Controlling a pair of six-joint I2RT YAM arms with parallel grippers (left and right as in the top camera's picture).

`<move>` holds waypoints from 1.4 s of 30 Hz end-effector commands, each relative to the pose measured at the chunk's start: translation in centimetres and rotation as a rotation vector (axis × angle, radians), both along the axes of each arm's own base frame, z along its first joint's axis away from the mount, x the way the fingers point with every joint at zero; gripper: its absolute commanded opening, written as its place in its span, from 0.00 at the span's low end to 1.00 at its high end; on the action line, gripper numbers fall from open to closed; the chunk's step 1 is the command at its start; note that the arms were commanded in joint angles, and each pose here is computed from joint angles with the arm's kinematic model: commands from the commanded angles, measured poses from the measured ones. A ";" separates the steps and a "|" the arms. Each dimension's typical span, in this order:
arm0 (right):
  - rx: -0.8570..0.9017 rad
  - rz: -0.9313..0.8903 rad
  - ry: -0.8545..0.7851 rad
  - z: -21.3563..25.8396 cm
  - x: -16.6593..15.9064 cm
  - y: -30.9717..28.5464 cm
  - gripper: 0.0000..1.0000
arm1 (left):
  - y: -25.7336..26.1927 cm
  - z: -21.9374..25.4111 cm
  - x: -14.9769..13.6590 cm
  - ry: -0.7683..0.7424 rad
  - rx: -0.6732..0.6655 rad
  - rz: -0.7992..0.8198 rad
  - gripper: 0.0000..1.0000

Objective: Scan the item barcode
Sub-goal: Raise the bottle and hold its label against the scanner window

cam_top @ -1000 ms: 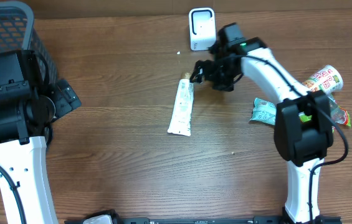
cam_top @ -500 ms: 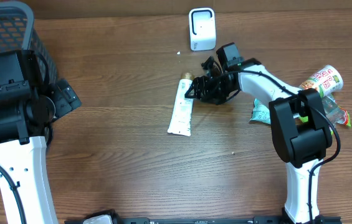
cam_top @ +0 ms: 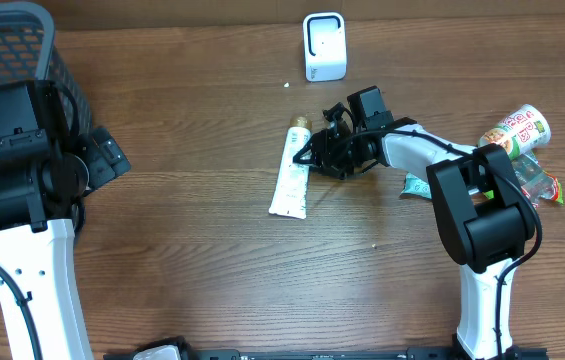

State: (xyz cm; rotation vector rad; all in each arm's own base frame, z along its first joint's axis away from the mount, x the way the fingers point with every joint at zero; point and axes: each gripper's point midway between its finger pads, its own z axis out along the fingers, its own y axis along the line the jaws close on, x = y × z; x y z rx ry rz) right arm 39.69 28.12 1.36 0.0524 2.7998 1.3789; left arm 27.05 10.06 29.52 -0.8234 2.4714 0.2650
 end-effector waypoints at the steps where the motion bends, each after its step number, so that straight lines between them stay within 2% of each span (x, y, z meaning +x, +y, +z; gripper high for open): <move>1: -0.067 -0.029 -0.003 -1.7 -0.3 -0.1 0.45 | 0.1 0.1 0.0 -0.011 -0.005 0.015 0.99; 3: -0.079 -0.031 -0.019 -1.8 -0.1 0.2 0.38 | 0.1 0.1 0.0 -0.011 -0.005 0.015 1.00; 7: -0.080 -0.029 -0.014 -1.8 -0.3 0.2 0.07 | 0.1 0.1 0.0 -0.011 -0.005 0.015 1.00; 8: -0.073 -0.025 -0.013 -1.7 -0.3 0.3 0.04 | 0.1 0.1 0.0 -0.011 -0.005 0.015 1.00; 12: -0.011 -0.003 -0.016 -0.5 -0.3 0.6 0.04 | 0.1 0.1 0.0 -0.011 -0.005 0.015 1.00; 15: 0.056 0.053 -0.078 1.7 -0.2 0.6 0.04 | 0.1 0.1 0.0 -0.011 -0.005 0.015 1.00; 21: 0.145 0.219 -0.323 8.3 -1.1 0.1 0.04 | 0.1 0.1 0.0 -0.011 -0.005 0.015 0.99; 25: 0.188 0.262 -0.457 13.4 -1.7 -0.9 0.04 | 0.1 0.1 0.0 -0.011 -0.005 0.015 1.00; 32: 0.317 0.264 -0.593 22.0 -3.0 -3.1 0.04 | 0.1 0.1 0.0 -0.011 -0.005 0.015 1.00; 42: 0.300 0.243 -0.617 24.7 -4.5 -4.2 0.04 | 0.1 0.1 0.0 -0.010 -0.005 0.015 1.00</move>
